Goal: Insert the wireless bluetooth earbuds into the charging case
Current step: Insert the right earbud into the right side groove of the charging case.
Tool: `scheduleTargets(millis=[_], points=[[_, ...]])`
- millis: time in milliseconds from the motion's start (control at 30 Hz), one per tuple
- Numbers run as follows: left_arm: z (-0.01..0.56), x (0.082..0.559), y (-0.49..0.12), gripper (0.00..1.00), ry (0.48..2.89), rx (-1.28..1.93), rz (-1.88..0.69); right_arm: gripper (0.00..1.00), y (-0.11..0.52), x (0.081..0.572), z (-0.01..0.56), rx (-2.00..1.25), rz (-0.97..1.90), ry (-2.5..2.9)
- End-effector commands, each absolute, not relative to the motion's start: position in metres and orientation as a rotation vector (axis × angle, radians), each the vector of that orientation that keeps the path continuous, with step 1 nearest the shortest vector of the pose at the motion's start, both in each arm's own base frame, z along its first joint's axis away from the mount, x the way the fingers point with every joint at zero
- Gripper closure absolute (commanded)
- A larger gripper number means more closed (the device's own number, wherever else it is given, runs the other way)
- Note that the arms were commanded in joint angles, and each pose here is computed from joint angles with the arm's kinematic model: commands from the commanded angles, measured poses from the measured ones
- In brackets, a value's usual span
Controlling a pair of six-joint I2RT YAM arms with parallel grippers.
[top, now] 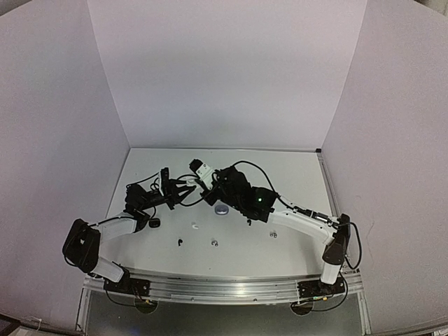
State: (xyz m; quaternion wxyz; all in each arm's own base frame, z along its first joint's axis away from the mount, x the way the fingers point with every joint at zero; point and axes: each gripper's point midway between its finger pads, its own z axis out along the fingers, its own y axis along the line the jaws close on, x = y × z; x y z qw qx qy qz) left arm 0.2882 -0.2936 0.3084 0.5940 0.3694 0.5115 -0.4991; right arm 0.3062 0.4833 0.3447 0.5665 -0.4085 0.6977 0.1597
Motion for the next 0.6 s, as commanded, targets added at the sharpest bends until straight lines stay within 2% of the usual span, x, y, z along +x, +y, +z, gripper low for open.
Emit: scheduleTargets(millis=[0,167,433,567], points=[[0.348,0.284,-0.288,1.0,1.041,0.83,-1.124,1.0,0.485,0.301,0.327,-1.006,0.364,1.656],[0.349,0.285,-0.288,1.0,1.037,0.831,-1.119,0.98,0.483,0.303,0.319,-1.006,0.347,1.673],[0.348,0.284,-0.289,1.0,1.035,0.842,-1.118,0.6,0.484,0.303,0.326,-0.993,0.362,1.664],[0.347,0.285,-0.289,1.0,1.04,0.844,-1.115,0.52,0.487,0.302,0.333,-0.98,0.392,1.66]])
